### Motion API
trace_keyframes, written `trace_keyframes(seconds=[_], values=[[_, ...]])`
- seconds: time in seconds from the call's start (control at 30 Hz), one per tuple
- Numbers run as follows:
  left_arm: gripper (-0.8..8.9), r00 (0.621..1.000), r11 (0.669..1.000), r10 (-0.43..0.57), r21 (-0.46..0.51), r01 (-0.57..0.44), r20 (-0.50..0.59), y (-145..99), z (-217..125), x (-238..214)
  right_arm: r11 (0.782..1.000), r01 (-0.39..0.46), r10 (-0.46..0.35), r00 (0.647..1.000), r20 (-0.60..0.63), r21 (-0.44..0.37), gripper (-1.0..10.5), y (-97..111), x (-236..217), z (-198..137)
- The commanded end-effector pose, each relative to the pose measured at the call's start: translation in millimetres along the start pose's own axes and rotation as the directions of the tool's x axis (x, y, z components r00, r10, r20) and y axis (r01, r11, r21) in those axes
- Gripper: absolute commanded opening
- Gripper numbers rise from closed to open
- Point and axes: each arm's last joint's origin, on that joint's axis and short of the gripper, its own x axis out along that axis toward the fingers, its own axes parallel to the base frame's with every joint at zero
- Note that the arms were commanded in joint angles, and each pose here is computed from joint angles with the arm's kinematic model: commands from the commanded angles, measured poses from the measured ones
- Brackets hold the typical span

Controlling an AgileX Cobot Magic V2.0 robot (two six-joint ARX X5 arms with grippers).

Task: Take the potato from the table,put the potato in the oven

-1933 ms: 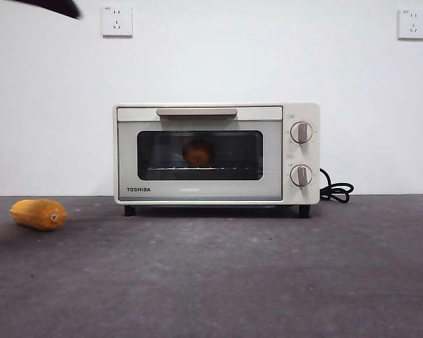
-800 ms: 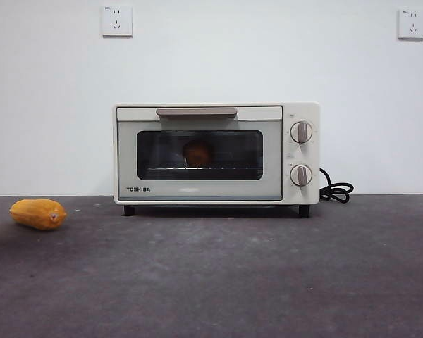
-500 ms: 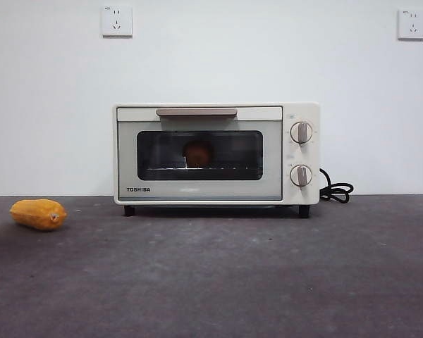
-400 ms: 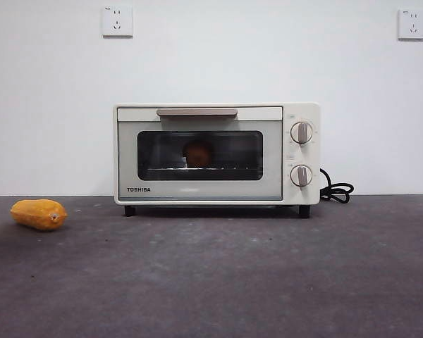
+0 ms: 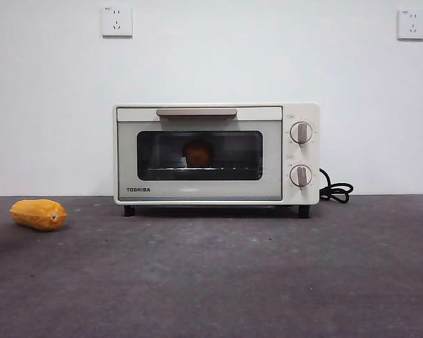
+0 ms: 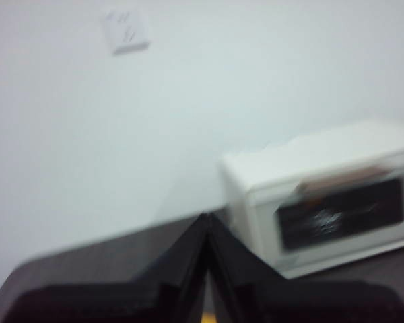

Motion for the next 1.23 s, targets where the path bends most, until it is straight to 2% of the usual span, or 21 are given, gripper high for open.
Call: trace_keyframes(seconds=[0.03,0.23,0.4,0.63,0.93,1.13,1.23], values=[[-0.04,0.994,0.997,0.079,0.004,-0.079,-0.079,-2.2,-34.7,5.1,1.000,0.008,-0.008,1.000,-0.023,-0.014,0.0,0.4,1.6,-2.2],[-0.04,0.973,0.986,0.122,-0.089,-0.142,-0.197,-7.7,-92.1,9.2,1.000,0.008,-0.008,1.000,-0.023,-0.014,0.0,0.4,1.6,-2.2],[-0.04,0.961,0.972,0.137,-0.155,-0.178,-0.241,-9.3,-117.5,6.2,1.000,0.008,-0.008,1.000,-0.023,-0.014,0.0,0.4,1.6,-2.2],[-0.04,0.965,0.968,0.166,-0.155,-0.199,-0.201,-9.0,-126.2,-0.7,1.000,0.008,-0.008,1.000,-0.023,-0.014,0.0,0.4,1.6,-2.2],[-0.04,0.954,0.969,0.155,-0.147,-0.197,-0.256,-11.4,-137.4,-7.7,1.000,0.008,-0.008,1.000,-0.023,-0.014,0.0,0.4,1.6,-2.2],[-0.04,0.960,0.983,0.065,-0.146,-0.108,-0.272,-14.8,-146.9,-6.8,1.000,0.008,-0.008,1.000,-0.023,-0.014,0.0,0.4,1.6,-2.2],[-0.04,0.960,0.987,0.062,-0.127,-0.100,-0.272,-14.2,-147.3,-6.9,1.000,0.008,-0.008,1.000,-0.023,-0.014,0.0,0.4,1.6,-2.2]])
